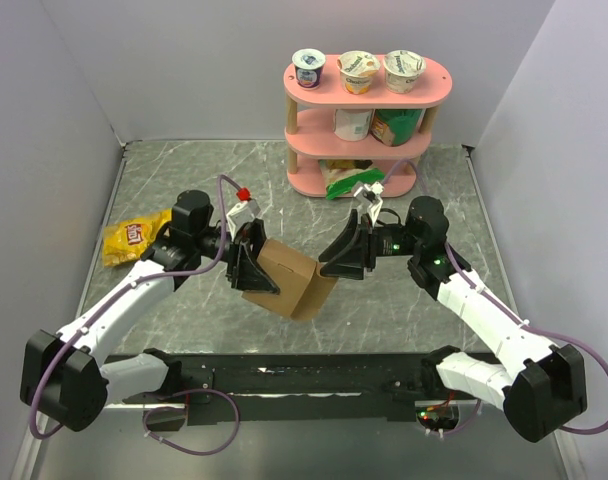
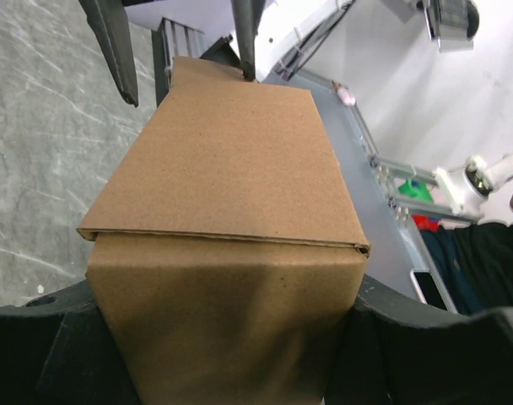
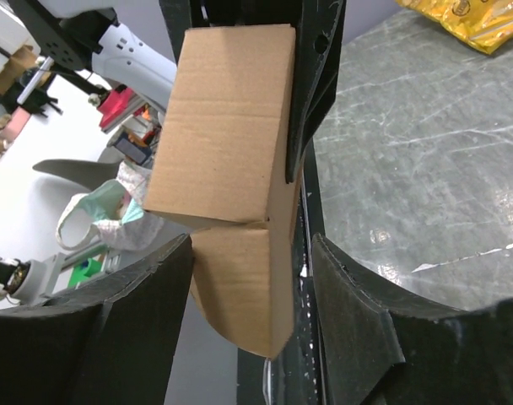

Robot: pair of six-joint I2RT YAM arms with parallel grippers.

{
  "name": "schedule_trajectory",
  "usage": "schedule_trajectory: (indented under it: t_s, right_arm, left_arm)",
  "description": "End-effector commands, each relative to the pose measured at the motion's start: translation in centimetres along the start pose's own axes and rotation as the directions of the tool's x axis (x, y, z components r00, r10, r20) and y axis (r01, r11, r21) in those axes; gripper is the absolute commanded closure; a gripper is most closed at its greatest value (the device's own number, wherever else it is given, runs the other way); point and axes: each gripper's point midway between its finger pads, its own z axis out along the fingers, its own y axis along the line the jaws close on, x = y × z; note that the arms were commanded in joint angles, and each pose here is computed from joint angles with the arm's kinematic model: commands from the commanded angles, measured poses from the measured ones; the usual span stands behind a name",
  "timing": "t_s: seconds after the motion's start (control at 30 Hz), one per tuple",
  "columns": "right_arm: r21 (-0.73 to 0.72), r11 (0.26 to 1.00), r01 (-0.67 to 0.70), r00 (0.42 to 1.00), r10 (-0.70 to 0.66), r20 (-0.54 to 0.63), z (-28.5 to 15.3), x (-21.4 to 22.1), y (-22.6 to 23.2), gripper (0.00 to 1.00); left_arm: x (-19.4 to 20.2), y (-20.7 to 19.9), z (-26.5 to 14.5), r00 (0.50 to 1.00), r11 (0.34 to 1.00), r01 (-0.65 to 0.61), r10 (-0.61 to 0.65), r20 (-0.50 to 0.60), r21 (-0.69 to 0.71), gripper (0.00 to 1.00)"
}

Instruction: Fold the paper box

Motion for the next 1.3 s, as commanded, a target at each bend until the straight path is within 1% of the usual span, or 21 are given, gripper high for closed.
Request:
schedule_trajectory:
  t_s: [0.0, 0.17, 0.23, 0.27, 0.3, 0.33, 0.43, 0.57, 0.63, 0.67, 0.73, 0.87, 0.93, 1.03, 1.07, 1.27]
  right_arm:
    - [-0.005, 0.998, 0.057, 0.998, -0.056, 0.038, 0.1, -1.3, 1.1, 0.36]
    - [0.014, 1.0, 0.028, 0.999, -0.028, 0.03, -0.1, -1.0, 0.9, 0.41]
    - [0.034, 0.999, 0.017, 0.999, -0.018, 0.035, -0.1, -0.9, 0.7, 0.4]
    - [0.063, 0.998, 0.005, 0.999, -0.008, 0.051, -0.2, -1.1, 0.3, 0.37]
    - [0.081, 0.997, -0.008, 0.998, 0.003, 0.061, -0.4, -1.2, 0.1, 0.37]
    - [0.098, 0.995, -0.035, 0.997, 0.027, 0.076, -0.5, -1.4, -0.1, 0.37]
    - [0.135, 0.988, -0.079, 0.991, 0.063, 0.119, -1.0, -2.1, -0.6, 0.42]
    - [0.123, 0.989, -0.087, 0.99, 0.071, 0.123, -1.0, -2.2, -0.4, 0.45]
    - [0.152, 0.987, -0.057, 0.989, 0.035, 0.145, -1.2, -2.4, -0.7, 0.48]
    - [0.169, 0.985, -0.024, 0.988, -0.003, 0.154, -1.4, -2.5, -0.4, 0.51]
    - [0.207, 0.977, 0.046, 0.984, -0.081, 0.161, -1.7, -2.6, -0.5, 0.53]
    - [0.263, 0.948, 0.177, 0.955, -0.231, 0.189, -2.7, -3.0, 0.6, 0.57]
    - [0.293, 0.928, 0.229, 0.941, -0.288, 0.178, -3.0, -3.1, 0.6, 0.57]
    - [0.305, 0.914, 0.267, 0.936, -0.322, 0.144, -3.1, -3.1, 0.4, 0.57]
    - [0.294, 0.916, 0.272, 0.939, -0.32, 0.128, -2.9, -2.9, 0.3, 0.59]
    - [0.333, 0.889, 0.315, 0.925, -0.366, 0.102, -2.8, -2.6, -0.7, 0.6]
  left_arm:
    - [-1.4, -0.4, 0.0, 0.995, 0.996, -0.089, 0.09, 0.04, -0.024, 0.47]
    - [-1.8, 0.4, 0.0, 0.995, 0.994, -0.08, 0.084, 0.056, -0.076, 0.47]
    - [-1.8, 0.6, 0.0, 0.994, 0.992, -0.083, 0.089, 0.061, -0.092, 0.47]
    - [-1.9, 0.7, 0.0, 0.994, 0.991, -0.085, 0.091, 0.062, -0.102, 0.47]
    - [-1.8, 0.9, -0.1, 0.993, 0.989, -0.098, 0.105, 0.058, -0.109, 0.47]
    - [-1.6, 1.2, -0.1, 0.994, 0.988, -0.08, 0.088, 0.057, -0.13, 0.47]
    - [-1.8, 1.6, -0.2, 0.993, 0.983, -0.085, 0.097, 0.065, -0.164, 0.47]
    - [-2.0, 1.5, -0.2, 0.991, 0.981, -0.097, 0.11, 0.07, -0.168, 0.47]
    - [-2.0, 1.4, -0.2, 0.992, 0.983, -0.088, 0.101, 0.072, -0.159, 0.47]
    - [-1.8, 1.4, -0.2, 0.994, 0.986, -0.077, 0.088, 0.071, -0.146, 0.47]
    - [-1.9, 1.0, 0.0, 0.994, 0.991, -0.072, 0.081, 0.077, -0.117, 0.47]
    - [-1.8, 0.6, 0.2, 0.996, 0.997, -0.039, 0.044, 0.073, -0.071, 0.47]
    - [-1.5, 0.8, 0.2, 0.998, 0.998, -0.014, 0.018, 0.062, -0.06, 0.47]
    - [-1.7, 0.6, 0.2, 0.998, 0.998, -0.013, 0.016, 0.063, -0.055, 0.47]
    - [-1.9, 0.5, 0.2, 0.998, 0.998, -0.014, 0.017, 0.067, -0.053, 0.47]
    - [-2.2, 0.0, 0.2, 0.997, 0.998, 0.024, -0.02, 0.08, -0.057, 0.47]
